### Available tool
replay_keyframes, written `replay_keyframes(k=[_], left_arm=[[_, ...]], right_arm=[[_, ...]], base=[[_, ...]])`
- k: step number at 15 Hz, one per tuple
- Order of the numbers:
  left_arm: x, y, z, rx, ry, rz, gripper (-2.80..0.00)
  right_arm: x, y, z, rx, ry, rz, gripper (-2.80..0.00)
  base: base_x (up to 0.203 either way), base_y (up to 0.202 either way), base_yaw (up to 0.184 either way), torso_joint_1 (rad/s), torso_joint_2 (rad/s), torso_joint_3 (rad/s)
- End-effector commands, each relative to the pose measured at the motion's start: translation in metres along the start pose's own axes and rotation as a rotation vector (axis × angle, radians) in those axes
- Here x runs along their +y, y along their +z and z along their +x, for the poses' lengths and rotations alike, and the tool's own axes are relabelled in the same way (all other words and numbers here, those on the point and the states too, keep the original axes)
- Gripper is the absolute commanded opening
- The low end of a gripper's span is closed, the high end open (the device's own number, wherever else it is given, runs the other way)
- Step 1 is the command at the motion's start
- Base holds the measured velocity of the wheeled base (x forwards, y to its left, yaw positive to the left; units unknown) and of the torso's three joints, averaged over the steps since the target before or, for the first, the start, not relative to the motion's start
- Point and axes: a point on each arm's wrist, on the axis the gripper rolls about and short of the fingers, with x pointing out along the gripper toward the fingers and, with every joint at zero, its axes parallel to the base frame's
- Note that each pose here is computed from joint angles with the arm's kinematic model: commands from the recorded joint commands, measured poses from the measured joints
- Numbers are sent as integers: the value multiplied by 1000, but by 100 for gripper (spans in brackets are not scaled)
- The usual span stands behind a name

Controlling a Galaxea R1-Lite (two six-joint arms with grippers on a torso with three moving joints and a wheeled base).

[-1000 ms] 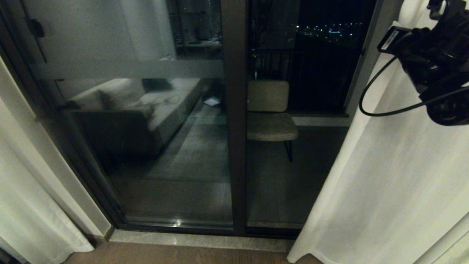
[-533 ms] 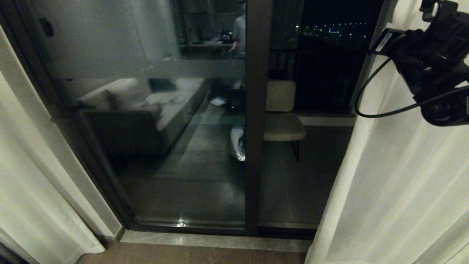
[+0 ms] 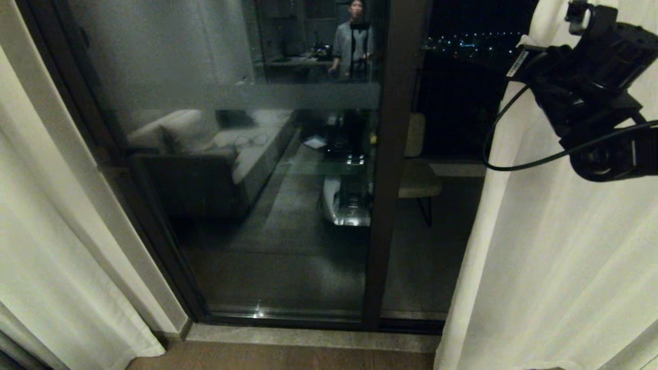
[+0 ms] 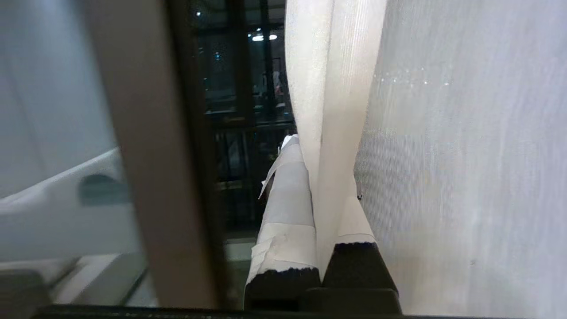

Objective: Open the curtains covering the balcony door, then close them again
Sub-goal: Close the inner curtains on both sides

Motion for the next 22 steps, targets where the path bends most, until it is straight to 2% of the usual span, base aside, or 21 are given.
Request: replay_keyframes(k=[1,22], left_arm=[[0,0,0,-2,0,-1,-280],[0,0,0,-2,1,-1,-280]], right_arm=[[3,-5,1,5,-10,2,-280],[7,-15,16,-20,-13,10,-280]], base=[[0,188,3,5,5,-2],[0,186,-2,3,2,2]])
